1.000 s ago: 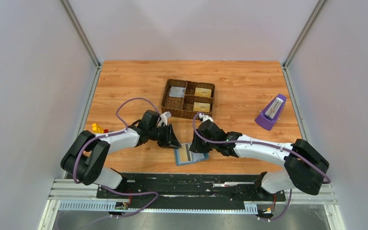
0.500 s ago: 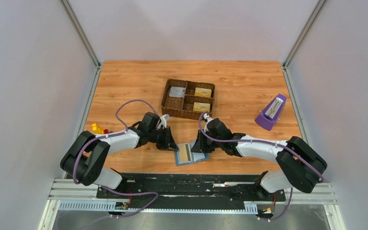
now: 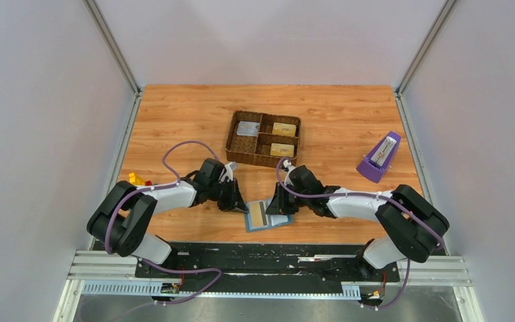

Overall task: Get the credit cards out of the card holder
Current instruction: Remove the credit card from the card holder.

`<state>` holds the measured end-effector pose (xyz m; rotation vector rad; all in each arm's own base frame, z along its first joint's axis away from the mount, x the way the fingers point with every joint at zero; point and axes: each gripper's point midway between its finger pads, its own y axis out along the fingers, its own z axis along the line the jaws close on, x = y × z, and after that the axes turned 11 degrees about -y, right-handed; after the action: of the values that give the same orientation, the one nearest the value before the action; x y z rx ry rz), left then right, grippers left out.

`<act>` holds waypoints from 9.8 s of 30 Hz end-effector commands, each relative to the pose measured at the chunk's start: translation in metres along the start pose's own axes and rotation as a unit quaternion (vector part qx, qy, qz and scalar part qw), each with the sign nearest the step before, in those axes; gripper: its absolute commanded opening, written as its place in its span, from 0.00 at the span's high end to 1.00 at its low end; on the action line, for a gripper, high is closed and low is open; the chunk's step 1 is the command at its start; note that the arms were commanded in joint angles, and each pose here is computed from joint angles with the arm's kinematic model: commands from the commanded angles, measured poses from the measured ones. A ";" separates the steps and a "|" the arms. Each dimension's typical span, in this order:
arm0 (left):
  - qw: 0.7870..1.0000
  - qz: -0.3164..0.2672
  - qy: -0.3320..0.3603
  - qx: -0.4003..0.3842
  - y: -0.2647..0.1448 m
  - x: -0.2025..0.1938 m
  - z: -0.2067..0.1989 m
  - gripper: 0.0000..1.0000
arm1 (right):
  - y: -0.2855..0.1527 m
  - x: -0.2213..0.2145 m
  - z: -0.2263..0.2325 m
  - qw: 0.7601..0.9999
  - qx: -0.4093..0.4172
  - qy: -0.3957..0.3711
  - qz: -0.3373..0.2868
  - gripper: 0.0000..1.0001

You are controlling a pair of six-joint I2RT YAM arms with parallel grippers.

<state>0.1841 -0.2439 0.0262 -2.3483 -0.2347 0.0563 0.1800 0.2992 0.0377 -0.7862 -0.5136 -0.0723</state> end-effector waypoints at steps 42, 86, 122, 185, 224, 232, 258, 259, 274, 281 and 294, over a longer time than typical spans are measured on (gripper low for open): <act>0.999 0.011 -0.002 0.041 0.016 -0.006 0.028 0.86 | -0.006 -0.001 0.001 0.996 0.081 0.017 -0.024 1.00; 0.999 0.004 0.034 -0.027 0.017 0.003 -0.020 0.85 | -0.008 0.007 0.001 0.995 0.081 0.044 -0.027 0.74; 1.000 -0.009 0.019 0.008 0.018 -0.002 0.005 0.86 | -0.004 0.004 0.000 0.993 0.104 0.047 -0.031 1.00; 0.962 -0.057 -0.077 -0.255 -0.102 0.005 -0.166 0.45 | -0.105 0.067 0.089 0.692 -0.099 -0.636 -0.327 1.00; 0.969 0.059 0.165 -0.174 -0.077 -0.021 -0.132 1.00 | -0.134 0.062 0.100 0.891 0.042 -0.413 -0.183 0.29; 0.959 0.086 0.183 -0.196 -0.083 -0.031 -0.136 1.00 | -0.136 0.070 0.105 0.900 0.115 -0.399 -0.133 0.33; 0.959 0.096 0.185 -0.193 -0.078 -0.031 -0.133 0.76 | -0.095 0.043 0.107 0.912 0.248 -0.325 -0.009 1.00; 0.959 0.095 0.185 -0.190 -0.079 -0.030 -0.134 0.70 | -0.094 0.042 0.106 0.917 0.247 -0.314 -0.011 1.00; 0.962 -0.002 0.149 -0.229 -0.096 0.000 -0.162 0.39 | -0.119 0.084 0.130 0.945 0.241 -0.177 -0.129 1.00; 0.950 -0.030 0.124 -0.286 -0.105 0.000 -0.175 0.32 | -0.124 0.104 0.121 0.954 0.209 -0.096 -0.191 1.00; 0.927 -0.039 0.117 -0.355 -0.113 -0.003 -0.187 0.35 | -0.147 0.126 0.104 0.920 0.217 0.071 -0.319 1.00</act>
<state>0.1842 -0.2932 0.2137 -2.9412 -0.2412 -0.3135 0.1944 0.2936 0.2214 -0.2689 -0.6561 -0.4075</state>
